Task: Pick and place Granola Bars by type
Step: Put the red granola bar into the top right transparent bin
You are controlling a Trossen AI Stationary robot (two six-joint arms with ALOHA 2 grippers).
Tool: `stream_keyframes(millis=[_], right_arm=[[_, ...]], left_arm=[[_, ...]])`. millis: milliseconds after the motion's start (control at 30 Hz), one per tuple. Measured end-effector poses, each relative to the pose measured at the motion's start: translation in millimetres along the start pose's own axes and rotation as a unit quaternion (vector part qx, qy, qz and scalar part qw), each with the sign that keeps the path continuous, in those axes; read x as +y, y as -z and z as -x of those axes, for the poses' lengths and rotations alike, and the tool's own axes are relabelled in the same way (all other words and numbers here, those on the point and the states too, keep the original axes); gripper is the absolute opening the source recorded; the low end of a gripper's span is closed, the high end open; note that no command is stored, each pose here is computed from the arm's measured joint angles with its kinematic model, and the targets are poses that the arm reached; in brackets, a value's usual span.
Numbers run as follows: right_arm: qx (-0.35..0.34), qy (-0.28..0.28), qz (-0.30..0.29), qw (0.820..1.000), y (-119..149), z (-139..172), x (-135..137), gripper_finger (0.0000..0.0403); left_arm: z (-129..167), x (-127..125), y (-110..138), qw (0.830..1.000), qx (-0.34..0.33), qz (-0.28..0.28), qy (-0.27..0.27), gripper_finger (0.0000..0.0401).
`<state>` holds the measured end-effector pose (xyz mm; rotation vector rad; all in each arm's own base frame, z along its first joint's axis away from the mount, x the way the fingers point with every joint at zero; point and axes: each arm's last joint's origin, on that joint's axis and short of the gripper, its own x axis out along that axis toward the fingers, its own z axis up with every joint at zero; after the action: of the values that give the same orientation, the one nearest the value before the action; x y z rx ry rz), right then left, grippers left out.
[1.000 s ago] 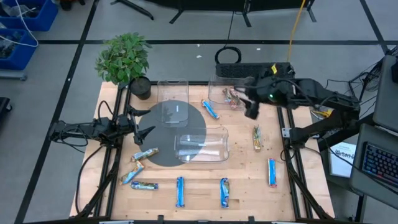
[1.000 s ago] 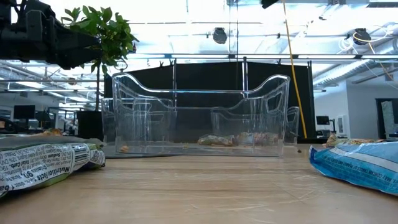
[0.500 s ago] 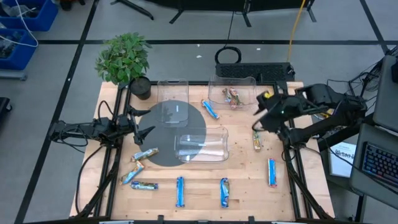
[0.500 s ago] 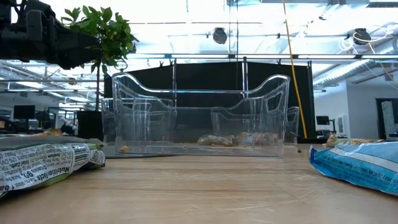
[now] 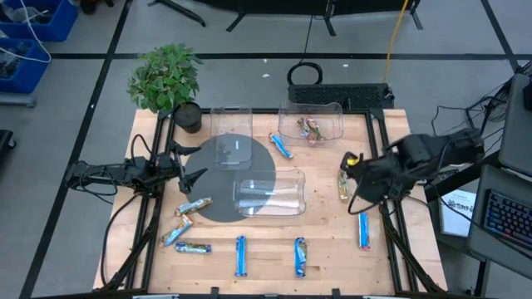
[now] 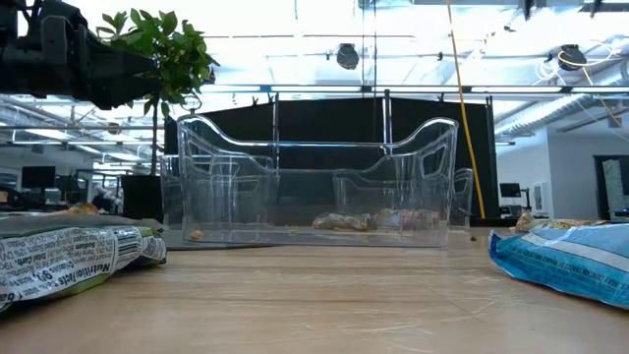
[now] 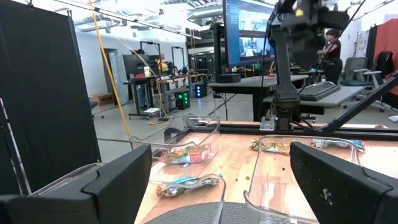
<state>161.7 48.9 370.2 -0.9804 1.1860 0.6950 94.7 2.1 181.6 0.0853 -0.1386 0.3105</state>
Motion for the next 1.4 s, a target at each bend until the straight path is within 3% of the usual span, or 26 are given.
stream_keyframes(millis=[267,467,1000,1200,1400], right_arm=[[0.012,-0.059,-0.047,0.997,-4.4,-61.6,28.3,0.0267],[-0.006,-0.127,0.004,0.992,-11.3,-93.9,58.7,0.0267],[-0.067,-0.118,0.110,0.985,-46.4,-130.8,99.9,0.0267],[-0.095,-0.113,0.116,0.982,-61.0,-137.5,102.8,0.0269],[-0.095,-0.150,0.124,0.976,-65.5,-145.9,105.3,0.0288]], left_arm=[[0.0,0.0,0.0,1.000,0.000,0.000,0.000,0.0379],[0.0,0.0,0.0,1.000,0.000,0.000,0.000,0.0379],[0.0,0.0,0.0,1.000,0.000,0.000,0.000,0.0379],[0.0,0.0,0.1,1.000,0.000,0.000,0.000,0.0379],[0.0,0.0,0.1,1.000,0.000,0.000,0.000,0.0379]])
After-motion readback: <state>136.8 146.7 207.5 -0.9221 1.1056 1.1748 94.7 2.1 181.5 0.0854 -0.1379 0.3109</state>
